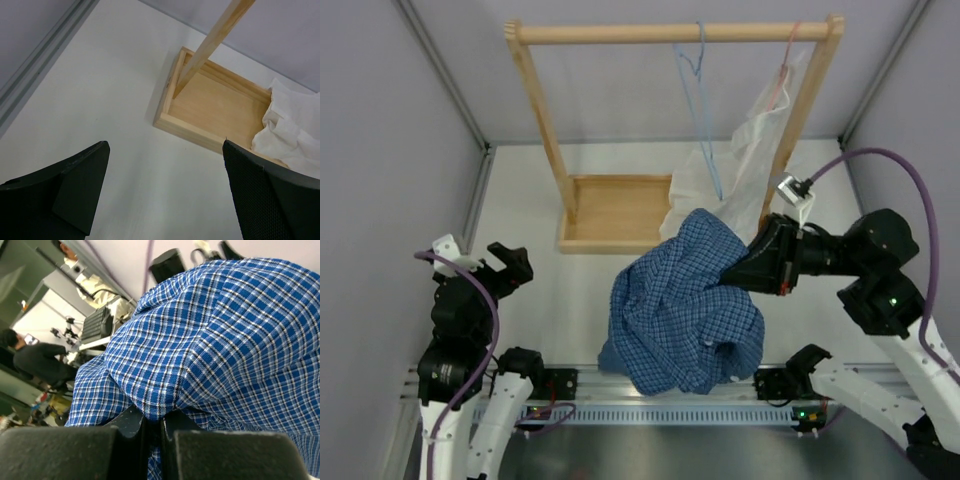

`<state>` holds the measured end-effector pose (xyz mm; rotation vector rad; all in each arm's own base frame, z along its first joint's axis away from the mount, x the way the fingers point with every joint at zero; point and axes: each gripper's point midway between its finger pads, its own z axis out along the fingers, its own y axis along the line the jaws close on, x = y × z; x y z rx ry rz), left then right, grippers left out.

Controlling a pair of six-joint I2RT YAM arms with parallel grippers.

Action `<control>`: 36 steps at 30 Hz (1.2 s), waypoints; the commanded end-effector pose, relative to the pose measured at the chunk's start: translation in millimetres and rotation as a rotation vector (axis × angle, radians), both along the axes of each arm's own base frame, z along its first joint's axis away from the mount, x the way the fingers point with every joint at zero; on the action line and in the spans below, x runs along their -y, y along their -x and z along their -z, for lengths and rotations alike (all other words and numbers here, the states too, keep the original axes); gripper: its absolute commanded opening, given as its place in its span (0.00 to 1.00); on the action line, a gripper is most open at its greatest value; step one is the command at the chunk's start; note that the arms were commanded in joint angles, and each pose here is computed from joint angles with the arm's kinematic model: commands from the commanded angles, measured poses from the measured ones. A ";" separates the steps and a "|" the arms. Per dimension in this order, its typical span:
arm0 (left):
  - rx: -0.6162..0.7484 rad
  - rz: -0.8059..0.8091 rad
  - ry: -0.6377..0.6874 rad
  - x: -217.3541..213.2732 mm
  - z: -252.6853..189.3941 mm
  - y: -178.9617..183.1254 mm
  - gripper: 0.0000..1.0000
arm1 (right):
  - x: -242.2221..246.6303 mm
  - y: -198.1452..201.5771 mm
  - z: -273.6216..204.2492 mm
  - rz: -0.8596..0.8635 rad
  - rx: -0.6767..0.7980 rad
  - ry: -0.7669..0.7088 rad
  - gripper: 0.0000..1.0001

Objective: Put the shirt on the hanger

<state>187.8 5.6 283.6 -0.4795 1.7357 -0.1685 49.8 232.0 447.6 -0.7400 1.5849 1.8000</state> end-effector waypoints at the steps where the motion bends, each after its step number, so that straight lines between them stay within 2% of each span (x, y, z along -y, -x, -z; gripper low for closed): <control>1: 0.085 -0.029 0.022 -4.2 -15.8 2.0 0.98 | -25.6 -32.2 16.3 0.008 -0.057 0.005 0.00; 3: 0.102 -0.021 0.023 -3.3 -18.8 3.9 0.98 | -41.3 -63.5 57.0 0.082 -0.139 0.062 0.00; 4: 0.103 -0.014 0.021 -2.3 -18.9 3.5 0.98 | -49.6 -70.1 100.5 0.082 -0.226 0.112 0.00; 5: 0.107 -0.004 0.018 -0.9 -19.7 3.5 0.98 | -57.5 -81.8 118.0 0.103 -0.237 0.113 0.00; 7: 0.106 0.015 0.017 2.4 -19.6 2.0 0.98 | -61.9 -87.2 176.9 0.118 -0.283 0.197 0.07; 8: 0.104 0.017 0.014 2.6 -19.3 1.7 0.98 | -62.5 -95.1 197.7 0.152 -0.284 0.242 0.26; 9: 0.099 0.019 0.012 2.9 -18.6 0.9 0.98 | -56.0 -96.6 226.3 0.195 -0.326 0.333 0.35; 10: 0.094 0.022 0.010 3.5 -17.6 0.4 0.98 | -48.1 -98.2 250.9 0.233 -0.294 0.408 0.43; 11: 0.095 0.026 0.008 3.9 -17.9 0.3 0.98 | -38.5 -104.8 260.6 0.309 -0.267 0.449 0.57; 12: 0.095 0.029 0.009 4.4 -17.9 0.3 0.98 | -27.5 -97.7 277.0 0.320 -0.285 0.523 0.62; 13: 0.092 0.037 0.008 5.8 -17.4 -0.3 0.98 | -20.5 -94.7 280.7 0.323 -0.236 0.552 0.65; 15: 0.088 0.050 0.009 8.4 -16.0 -1.7 0.98 | -7.5 -89.5 269.4 0.356 -0.163 0.558 0.70; 17: 0.069 0.090 0.018 16.3 -12.0 -5.6 0.98 | 1.6 -77.9 251.0 0.341 -0.095 0.564 0.80; 22: -0.040 0.138 0.042 29.2 5.5 -22.7 0.98 | -7.6 -53.6 204.9 0.237 -0.001 0.501 0.78; 24: -0.130 0.190 0.089 43.6 23.3 -32.1 0.98 | -21.9 -49.5 192.6 0.195 0.028 0.454 0.77; 26: -0.228 0.219 0.186 58.9 42.8 -36.1 0.98 | -33.4 -51.7 190.3 0.220 0.080 0.497 0.76; 27: -0.332 0.335 0.270 86.0 62.1 -36.0 0.98 | -35.1 -54.1 189.8 0.244 0.098 0.519 0.76; 30: -0.519 0.470 0.436 125.8 114.6 -33.8 0.98 | -40.8 -56.4 177.7 0.271 0.154 0.524 0.77; 32: -0.565 0.492 0.465 137.9 143.9 -33.2 0.98 | -41.9 -52.9 171.1 0.258 0.164 0.491 0.77; 36: -0.639 0.636 0.461 189.1 175.4 -13.1 0.98 | -38.6 -48.2 170.6 0.250 0.181 0.459 0.78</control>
